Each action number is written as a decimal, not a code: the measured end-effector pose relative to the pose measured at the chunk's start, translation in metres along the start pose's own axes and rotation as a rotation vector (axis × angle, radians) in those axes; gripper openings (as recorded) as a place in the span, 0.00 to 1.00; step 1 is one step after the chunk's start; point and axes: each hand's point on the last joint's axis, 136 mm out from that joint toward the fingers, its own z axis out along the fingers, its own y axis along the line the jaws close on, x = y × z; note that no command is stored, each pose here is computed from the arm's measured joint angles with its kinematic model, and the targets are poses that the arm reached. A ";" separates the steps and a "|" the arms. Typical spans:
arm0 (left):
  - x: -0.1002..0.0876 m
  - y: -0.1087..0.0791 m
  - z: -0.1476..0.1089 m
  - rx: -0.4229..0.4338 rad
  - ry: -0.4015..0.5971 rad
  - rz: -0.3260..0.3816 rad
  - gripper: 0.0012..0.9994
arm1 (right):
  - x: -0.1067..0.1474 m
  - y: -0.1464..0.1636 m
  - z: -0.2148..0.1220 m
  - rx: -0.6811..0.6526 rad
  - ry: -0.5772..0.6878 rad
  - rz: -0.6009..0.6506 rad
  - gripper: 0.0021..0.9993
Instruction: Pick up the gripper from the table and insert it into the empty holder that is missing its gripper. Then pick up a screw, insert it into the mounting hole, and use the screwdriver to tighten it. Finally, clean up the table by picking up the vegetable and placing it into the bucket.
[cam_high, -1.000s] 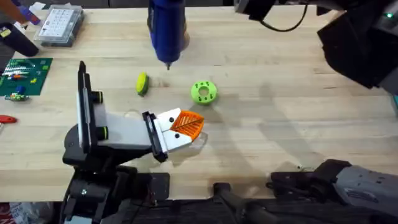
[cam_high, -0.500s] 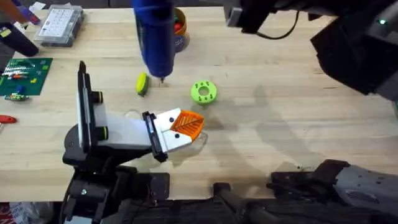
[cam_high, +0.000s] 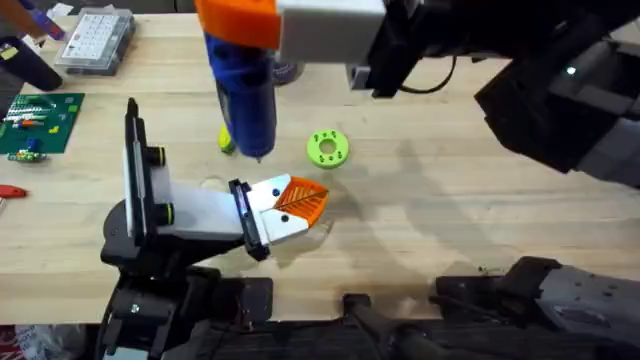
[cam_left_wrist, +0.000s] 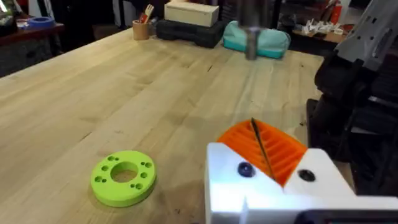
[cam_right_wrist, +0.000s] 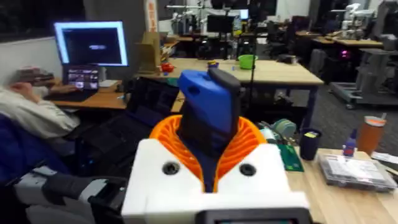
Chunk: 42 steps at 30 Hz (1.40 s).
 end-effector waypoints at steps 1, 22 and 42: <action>0.000 0.000 0.000 0.000 0.000 0.000 0.01 | 0.001 0.002 0.001 -0.009 0.002 0.001 0.04; 0.000 0.000 0.000 0.000 0.000 0.000 0.01 | 0.026 0.008 -0.004 -0.037 0.037 0.035 0.05; 0.000 0.000 0.000 0.000 0.000 0.000 0.01 | 0.042 0.012 -0.008 -0.060 0.066 0.037 0.05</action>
